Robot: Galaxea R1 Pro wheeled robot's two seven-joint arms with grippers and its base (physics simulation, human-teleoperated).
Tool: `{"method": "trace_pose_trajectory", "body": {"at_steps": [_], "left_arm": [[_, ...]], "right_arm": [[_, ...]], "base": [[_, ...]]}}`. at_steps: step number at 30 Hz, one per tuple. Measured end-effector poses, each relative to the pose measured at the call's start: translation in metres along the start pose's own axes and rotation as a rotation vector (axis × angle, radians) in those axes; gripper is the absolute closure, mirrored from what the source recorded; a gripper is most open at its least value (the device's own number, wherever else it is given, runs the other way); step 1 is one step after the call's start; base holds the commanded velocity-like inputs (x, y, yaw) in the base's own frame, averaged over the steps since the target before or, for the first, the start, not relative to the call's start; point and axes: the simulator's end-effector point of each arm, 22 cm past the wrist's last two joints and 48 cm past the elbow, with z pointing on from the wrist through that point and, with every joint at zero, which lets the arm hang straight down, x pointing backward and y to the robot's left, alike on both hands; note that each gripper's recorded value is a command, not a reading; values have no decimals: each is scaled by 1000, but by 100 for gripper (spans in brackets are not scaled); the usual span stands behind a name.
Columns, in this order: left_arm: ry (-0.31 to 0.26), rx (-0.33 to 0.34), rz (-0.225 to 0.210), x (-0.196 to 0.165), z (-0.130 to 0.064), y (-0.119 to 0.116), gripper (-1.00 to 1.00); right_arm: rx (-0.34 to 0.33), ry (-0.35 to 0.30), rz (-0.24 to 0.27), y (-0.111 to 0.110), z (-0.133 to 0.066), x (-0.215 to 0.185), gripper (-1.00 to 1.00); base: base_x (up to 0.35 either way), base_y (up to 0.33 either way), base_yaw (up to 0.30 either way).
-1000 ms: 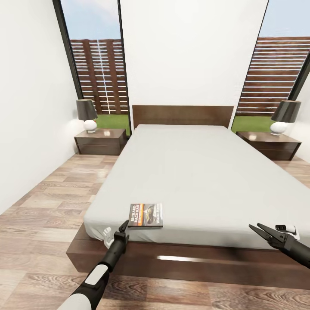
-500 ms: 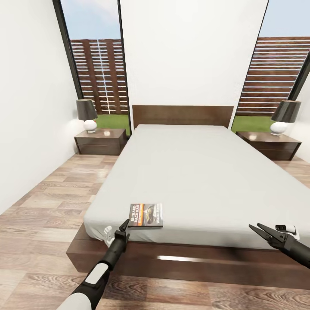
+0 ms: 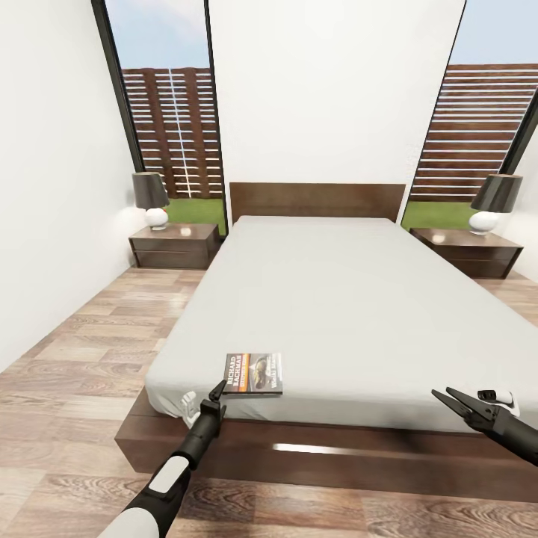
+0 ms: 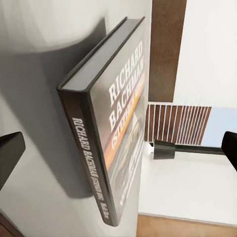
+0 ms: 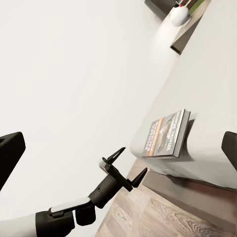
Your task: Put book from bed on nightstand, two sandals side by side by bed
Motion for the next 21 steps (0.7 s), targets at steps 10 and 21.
{"method": "trace_pose_trajectory", "body": {"at_steps": [10,21], "left_arm": [[0,-1,2,-1,0,0,-100],[0,0,2,-1,0,0,-100]], "right_arm": [[1,0,0,0,0,0,-100],[0,0,0,0,0,0,-100]], "base": [[0,0,0],[0,0,0]]}}
